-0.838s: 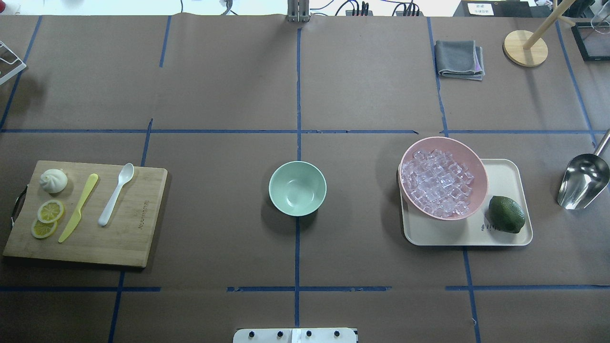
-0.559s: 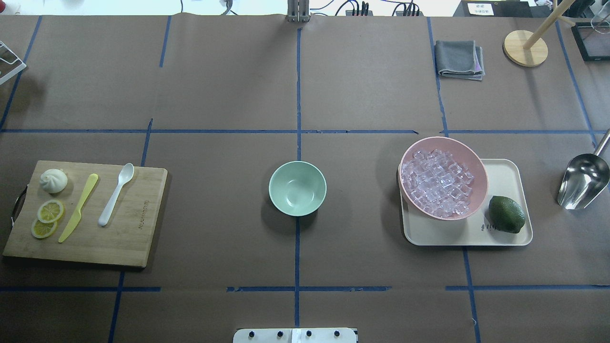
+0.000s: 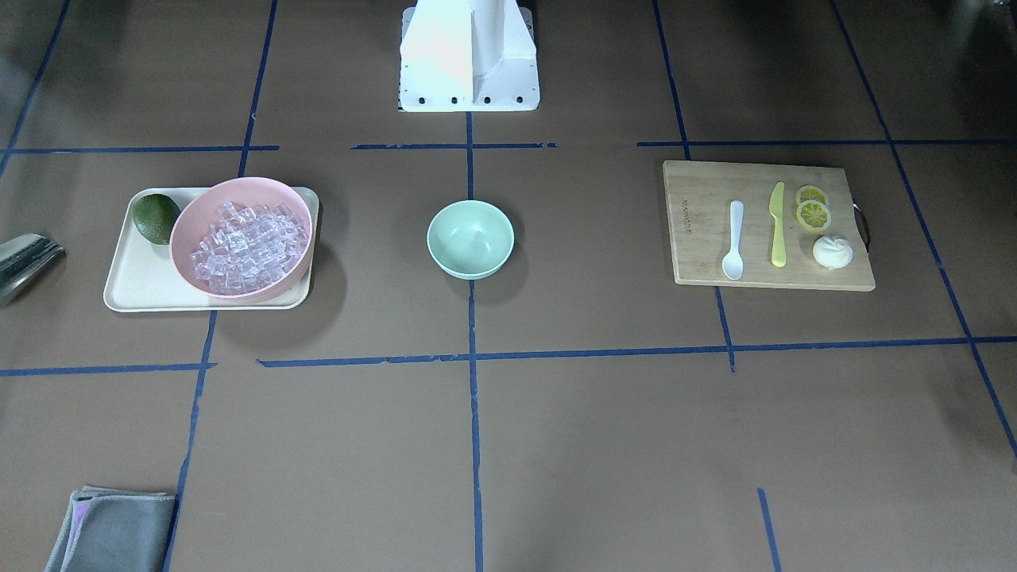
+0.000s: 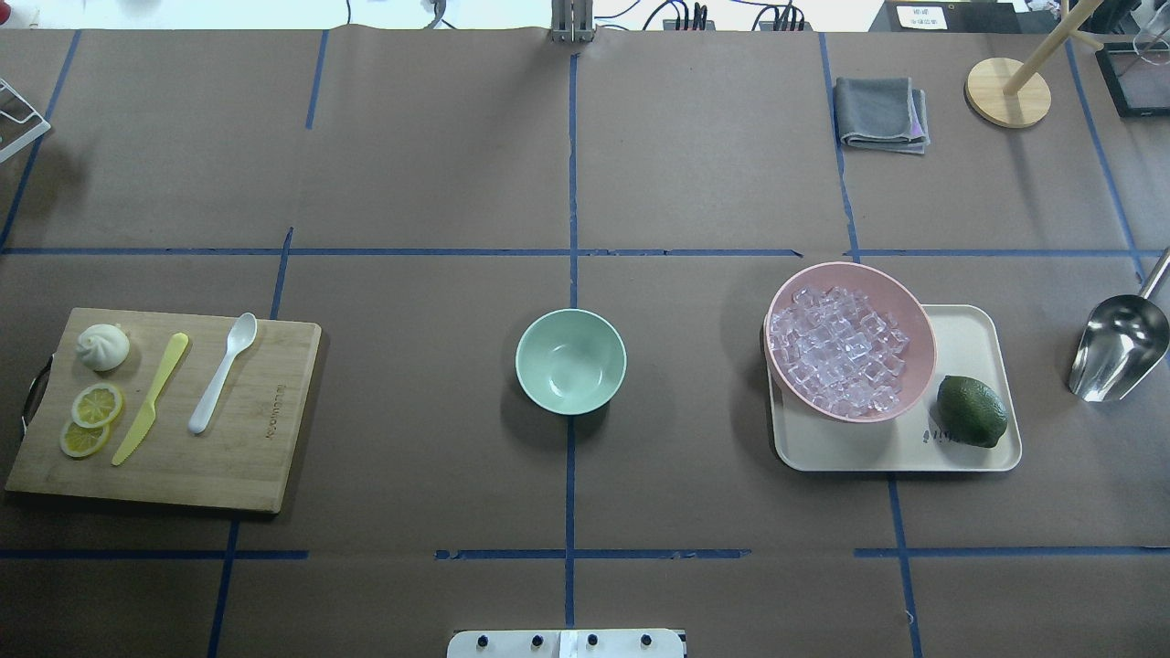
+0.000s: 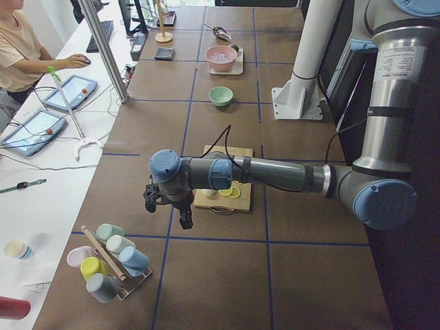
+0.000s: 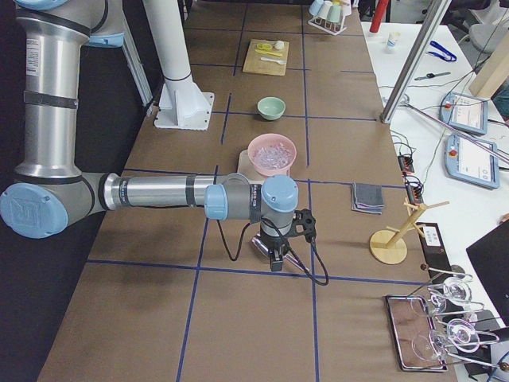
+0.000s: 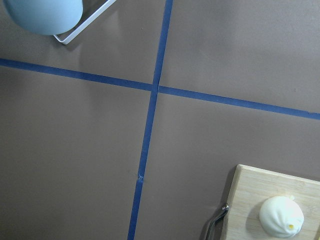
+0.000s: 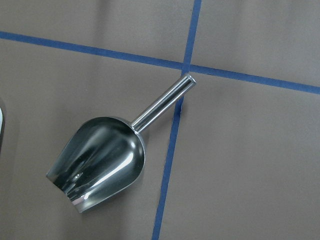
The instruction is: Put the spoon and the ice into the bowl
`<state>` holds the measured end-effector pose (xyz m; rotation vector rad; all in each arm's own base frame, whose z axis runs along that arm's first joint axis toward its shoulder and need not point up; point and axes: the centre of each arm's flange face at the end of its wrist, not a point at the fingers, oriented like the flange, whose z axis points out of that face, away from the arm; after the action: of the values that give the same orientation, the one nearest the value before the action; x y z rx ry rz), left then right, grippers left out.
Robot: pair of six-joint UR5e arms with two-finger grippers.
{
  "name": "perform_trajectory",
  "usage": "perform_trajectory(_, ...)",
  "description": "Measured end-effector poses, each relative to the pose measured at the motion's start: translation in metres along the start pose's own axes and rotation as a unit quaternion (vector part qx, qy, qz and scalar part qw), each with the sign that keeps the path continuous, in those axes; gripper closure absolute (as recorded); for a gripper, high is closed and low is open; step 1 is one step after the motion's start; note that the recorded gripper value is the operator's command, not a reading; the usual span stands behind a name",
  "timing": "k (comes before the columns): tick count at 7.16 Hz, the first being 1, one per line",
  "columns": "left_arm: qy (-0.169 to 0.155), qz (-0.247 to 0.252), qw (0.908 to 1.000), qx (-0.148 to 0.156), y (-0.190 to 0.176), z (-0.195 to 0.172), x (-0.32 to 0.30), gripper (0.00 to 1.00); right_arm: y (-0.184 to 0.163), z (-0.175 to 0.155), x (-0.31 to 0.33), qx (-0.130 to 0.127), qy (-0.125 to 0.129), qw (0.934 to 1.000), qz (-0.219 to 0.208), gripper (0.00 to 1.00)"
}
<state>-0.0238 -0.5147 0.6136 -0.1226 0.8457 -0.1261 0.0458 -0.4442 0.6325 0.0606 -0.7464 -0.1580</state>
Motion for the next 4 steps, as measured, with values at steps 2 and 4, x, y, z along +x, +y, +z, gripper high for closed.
perform_trajectory(2,0.002,0.005,1.0,0.004,-0.0007,-0.0011,0.0022,0.0,0.0009,0.0014,-0.0014,0.0,-0.009,1.0,-0.003,0.0)
perform_trajectory(4,0.007,0.033,0.9993,0.017,0.0,0.003,0.0117,0.0,0.0011,0.0028,-0.0041,0.001,-0.021,0.9998,-0.004,0.0)
